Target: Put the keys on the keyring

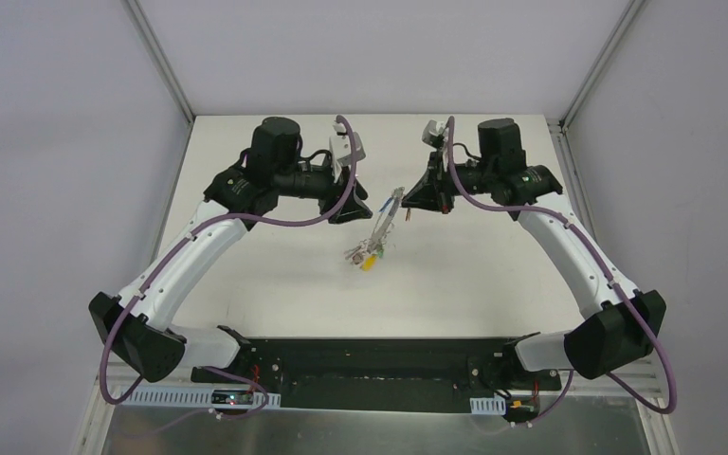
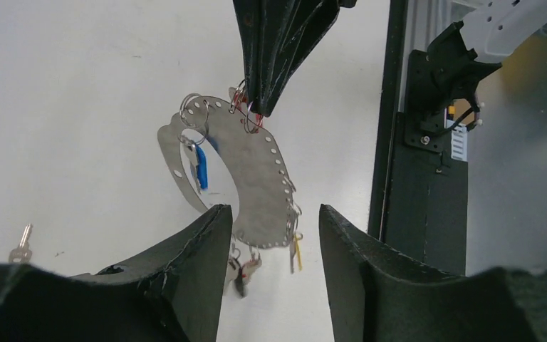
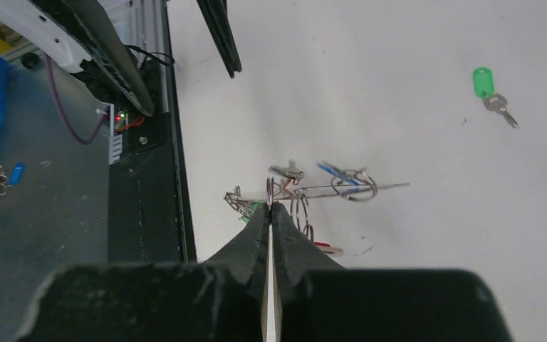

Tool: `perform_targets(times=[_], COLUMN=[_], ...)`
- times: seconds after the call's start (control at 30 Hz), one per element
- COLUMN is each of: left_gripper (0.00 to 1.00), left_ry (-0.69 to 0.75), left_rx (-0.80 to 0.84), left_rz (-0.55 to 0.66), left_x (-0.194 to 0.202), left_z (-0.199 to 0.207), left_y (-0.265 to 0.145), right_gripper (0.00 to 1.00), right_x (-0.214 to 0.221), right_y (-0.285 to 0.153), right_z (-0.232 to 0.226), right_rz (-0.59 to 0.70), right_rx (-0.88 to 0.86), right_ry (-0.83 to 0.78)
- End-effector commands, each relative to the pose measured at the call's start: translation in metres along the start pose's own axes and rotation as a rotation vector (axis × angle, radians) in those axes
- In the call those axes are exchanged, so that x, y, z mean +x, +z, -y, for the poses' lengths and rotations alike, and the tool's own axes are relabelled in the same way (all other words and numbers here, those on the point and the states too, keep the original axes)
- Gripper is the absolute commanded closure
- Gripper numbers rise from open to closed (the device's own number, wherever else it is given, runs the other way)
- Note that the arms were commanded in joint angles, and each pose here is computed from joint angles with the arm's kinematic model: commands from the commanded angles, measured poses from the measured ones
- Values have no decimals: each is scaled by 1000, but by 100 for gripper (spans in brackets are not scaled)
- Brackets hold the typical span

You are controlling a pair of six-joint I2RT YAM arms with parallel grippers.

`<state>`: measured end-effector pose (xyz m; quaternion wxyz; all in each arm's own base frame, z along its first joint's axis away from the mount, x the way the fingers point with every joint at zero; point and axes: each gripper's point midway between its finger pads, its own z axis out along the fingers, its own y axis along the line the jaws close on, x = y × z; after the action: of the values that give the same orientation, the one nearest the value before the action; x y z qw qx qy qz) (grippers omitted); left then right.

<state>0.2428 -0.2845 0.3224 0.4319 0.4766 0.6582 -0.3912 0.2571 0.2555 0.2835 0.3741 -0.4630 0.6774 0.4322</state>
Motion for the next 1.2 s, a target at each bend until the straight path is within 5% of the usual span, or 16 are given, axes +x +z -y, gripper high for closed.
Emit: perform_targets(times=[0.0, 1.17], left_gripper=[52, 60], left_ry=[14, -21], left_rx=[83, 200], left_rz=[76, 97], left_x=[-19, -17], left_z=[19, 31], left_y=[1, 35], right_gripper=[100, 100], right_x=[-48, -39], right_y=[-9, -5], right_z=[-39, -65], right_rz=[148, 192], right_rx=[-162, -336], right_ry=[-64, 42])
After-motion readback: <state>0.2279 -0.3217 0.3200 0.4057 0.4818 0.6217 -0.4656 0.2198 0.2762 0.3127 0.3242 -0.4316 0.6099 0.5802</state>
